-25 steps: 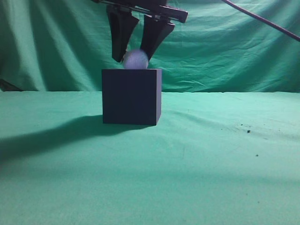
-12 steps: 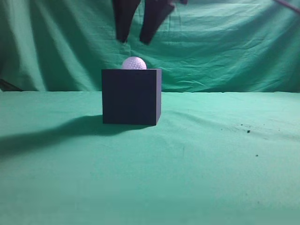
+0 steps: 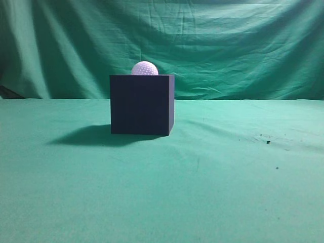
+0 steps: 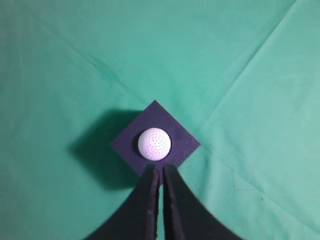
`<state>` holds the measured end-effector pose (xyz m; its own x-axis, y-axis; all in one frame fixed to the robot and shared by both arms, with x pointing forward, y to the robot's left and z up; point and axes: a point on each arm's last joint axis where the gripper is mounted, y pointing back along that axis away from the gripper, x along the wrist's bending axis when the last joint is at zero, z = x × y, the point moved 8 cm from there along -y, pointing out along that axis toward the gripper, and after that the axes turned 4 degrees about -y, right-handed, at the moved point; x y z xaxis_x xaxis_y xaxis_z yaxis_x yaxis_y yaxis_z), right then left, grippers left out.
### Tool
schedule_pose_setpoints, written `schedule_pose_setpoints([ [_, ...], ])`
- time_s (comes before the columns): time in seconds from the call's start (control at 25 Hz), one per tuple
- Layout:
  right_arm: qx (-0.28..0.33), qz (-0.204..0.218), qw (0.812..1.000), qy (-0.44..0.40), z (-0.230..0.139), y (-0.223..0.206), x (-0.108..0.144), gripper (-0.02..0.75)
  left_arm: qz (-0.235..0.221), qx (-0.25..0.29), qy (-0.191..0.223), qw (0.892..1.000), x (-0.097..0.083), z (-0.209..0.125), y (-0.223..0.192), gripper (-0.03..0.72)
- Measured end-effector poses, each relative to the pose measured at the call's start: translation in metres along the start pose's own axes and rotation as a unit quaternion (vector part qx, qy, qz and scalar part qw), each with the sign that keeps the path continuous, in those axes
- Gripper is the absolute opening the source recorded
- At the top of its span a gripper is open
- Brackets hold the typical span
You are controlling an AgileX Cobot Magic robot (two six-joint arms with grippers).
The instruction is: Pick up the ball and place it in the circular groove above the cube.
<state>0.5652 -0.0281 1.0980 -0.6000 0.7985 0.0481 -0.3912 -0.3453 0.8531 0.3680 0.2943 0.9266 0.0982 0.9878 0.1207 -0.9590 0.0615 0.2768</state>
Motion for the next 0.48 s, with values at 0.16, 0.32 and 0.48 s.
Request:
schedule_pose_setpoints([
  [0.16,-0.031,0.003,0.999,-0.021,-0.019,0.051,0.000,0.000,0.000,0.000,0.000,1.000,0.000,0.000,0.000,0.000],
  [0.32,-0.021,0.002,0.999,-0.037,-0.063,0.076,-0.002,0.000,0.000,0.000,0.000,1.000,0.000,0.000,0.000,0.000],
  [0.48,-0.029,0.003,0.998,-0.050,-0.113,0.092,-0.005,0.000,0.000,0.000,0.000,1.000,0.000,0.000,0.000,0.000],
])
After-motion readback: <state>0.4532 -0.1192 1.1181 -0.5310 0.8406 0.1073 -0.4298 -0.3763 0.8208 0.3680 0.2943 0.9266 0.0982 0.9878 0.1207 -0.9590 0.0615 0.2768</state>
